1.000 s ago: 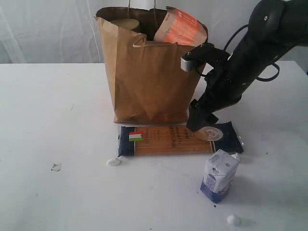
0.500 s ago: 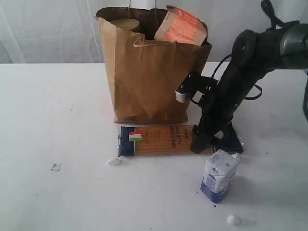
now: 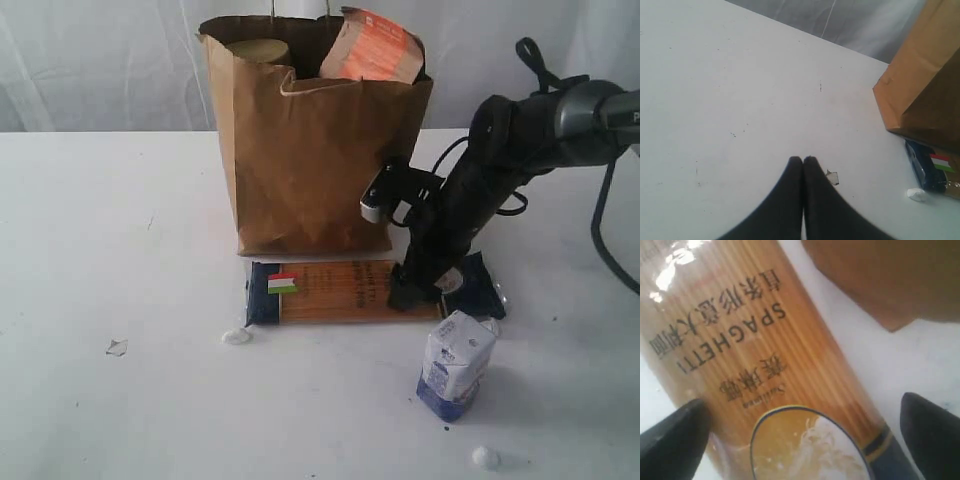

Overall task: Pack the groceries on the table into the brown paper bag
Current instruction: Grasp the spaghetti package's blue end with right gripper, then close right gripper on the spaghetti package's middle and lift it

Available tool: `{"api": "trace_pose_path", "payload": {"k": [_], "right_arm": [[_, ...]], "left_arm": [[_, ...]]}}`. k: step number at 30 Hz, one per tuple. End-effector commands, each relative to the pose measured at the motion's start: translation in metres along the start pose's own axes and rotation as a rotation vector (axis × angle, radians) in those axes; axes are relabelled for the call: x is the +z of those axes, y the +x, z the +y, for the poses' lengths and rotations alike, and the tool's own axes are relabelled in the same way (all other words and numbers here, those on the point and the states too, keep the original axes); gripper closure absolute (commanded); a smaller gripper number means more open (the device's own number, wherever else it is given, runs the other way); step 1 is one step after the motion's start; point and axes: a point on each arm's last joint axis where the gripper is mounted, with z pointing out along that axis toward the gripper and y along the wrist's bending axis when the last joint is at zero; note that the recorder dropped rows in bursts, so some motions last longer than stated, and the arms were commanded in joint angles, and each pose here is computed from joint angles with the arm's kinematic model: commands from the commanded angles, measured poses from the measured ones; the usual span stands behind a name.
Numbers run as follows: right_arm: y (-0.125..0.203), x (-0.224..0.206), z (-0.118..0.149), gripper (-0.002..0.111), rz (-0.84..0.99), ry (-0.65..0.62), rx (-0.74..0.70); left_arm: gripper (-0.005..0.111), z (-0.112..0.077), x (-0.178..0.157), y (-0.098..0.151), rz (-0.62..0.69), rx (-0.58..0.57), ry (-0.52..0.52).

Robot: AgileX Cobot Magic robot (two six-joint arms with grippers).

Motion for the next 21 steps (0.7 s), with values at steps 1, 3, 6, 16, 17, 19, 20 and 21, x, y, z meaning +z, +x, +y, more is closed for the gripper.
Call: {"api": "trace_pose_path", "payload": {"k": [1,3,6,16,17,19,20,21], "right_arm": [[0.0088,0.0135,0.0033,0.012,0.046,-0.066,0.009],[0.0105,0.0162,0.0048,0.012,0.060,-0.086,0.017],[0.0105,0.0162,0.0048,0.017,0.061,-0.085,0.053],[0.0139,0.0151,0.0113,0.108,0.100,-0.156,0.050],[0.0140,0.0151,0.0115,0.108,0.101,-0.158,0.050],[0.0142,0.0150,0.0119,0.108,0.104,-0.163,0.050],[0.0142,0.0150,0.0119,0.108,0.104,-0.162,0.050],[0.0142,0.0150,0.0119,0.108,0.104,-0.162,0.050]], "left_arm": [[0.107,0.0003,0.0000,0.0011,0.003,-0.011,0.000],[0.107,0.0003,0.0000,0.0011,0.003,-0.011,0.000],[0.107,0.0003,0.0000,0.0011,0.003,-0.011,0.000],[0.107,0.0003,0.0000,0.0011,0.003,-0.011,0.000],[0.107,0.0003,0.0000,0.0011,0.003,-0.011,0.000],[0.107,0.0003,0.0000,0.0011,0.003,-0.011,0.000],[0.107,0.0003,0.0000,0.0011,0.003,-0.011,0.000],[0.107,0.0003,0.0000,0.0011,0.003,-0.011,0.000]]}}
